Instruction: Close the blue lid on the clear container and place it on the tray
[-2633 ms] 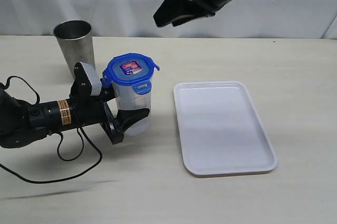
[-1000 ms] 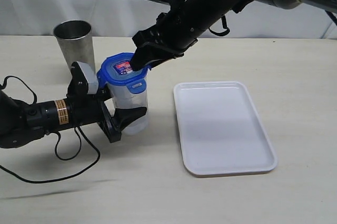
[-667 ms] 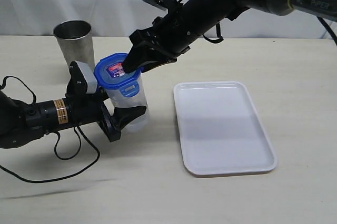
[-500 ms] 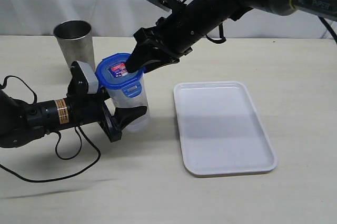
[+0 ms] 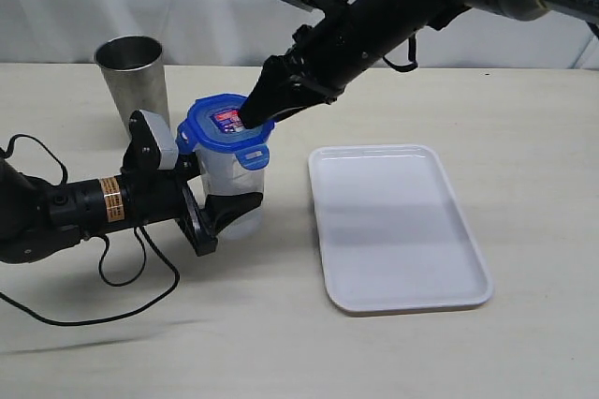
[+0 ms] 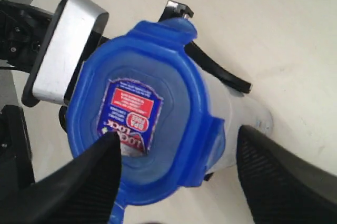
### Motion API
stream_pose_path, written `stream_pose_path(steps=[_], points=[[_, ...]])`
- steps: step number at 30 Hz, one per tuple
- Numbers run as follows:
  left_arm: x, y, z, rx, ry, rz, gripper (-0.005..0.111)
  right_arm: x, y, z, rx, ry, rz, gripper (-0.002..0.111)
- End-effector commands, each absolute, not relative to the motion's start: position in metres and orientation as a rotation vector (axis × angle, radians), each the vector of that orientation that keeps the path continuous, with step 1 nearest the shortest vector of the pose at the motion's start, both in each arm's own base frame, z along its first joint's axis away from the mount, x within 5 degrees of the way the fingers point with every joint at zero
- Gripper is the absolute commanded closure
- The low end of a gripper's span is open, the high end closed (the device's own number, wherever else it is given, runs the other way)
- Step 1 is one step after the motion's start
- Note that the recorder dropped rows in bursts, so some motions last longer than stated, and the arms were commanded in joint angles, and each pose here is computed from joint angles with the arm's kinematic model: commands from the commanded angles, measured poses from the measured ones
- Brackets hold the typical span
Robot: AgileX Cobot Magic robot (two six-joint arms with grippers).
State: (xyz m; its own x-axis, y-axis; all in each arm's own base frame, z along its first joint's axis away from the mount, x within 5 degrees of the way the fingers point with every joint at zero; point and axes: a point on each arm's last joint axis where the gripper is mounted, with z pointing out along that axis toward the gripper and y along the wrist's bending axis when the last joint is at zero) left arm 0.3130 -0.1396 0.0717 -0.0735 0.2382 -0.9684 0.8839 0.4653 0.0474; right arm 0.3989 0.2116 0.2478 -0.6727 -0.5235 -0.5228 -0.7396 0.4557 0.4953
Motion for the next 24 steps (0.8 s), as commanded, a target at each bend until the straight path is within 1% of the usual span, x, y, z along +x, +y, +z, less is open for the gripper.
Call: stream_pose_path(steps=[1,5,8,9,11,13,17,22,24], points=[[0.312,-0.143,0.072,1.016,1.588,-0.725,0.107,0.400,0.206,0.274,-1.091,2.279,0.933,0.047],[0.312,-0.143,0.072,1.016,1.588,-0.725,0.107,0.397,0.206,0.289,-1.157,2.174,0.870,0.047],[0.312,-0.143,0.072,1.016,1.588,-0.725,0.107,0.385,0.209,0.304,-1.304,2.061,0.826,0.048],[0.312,-0.143,0.072,1.016,1.588,-0.725,0.107,0.379,0.212,0.308,-1.381,2.016,0.805,0.049],[0.312,-0.143,0.072,1.016,1.588,-0.725,0.107,0.366,0.218,0.315,-1.537,1.946,0.728,0.056],[0.312,-0.143,0.072,1.016,1.588,-0.725,0.107,0.353,0.225,0.318,-1.670,1.917,0.602,0.061],[0.312,-0.142,0.072,1.014,1.589,-0.724,0.107,0.335,0.243,0.309,-1.827,1.867,0.385,0.062],[0.312,-0.142,0.072,1.014,1.589,-0.724,0.107,0.316,0.270,0.276,-1.995,1.766,0.075,0.062],[0.312,-0.142,0.072,1.014,1.589,-0.724,0.107,0.314,0.272,0.270,-2.013,1.754,0.014,0.062]])
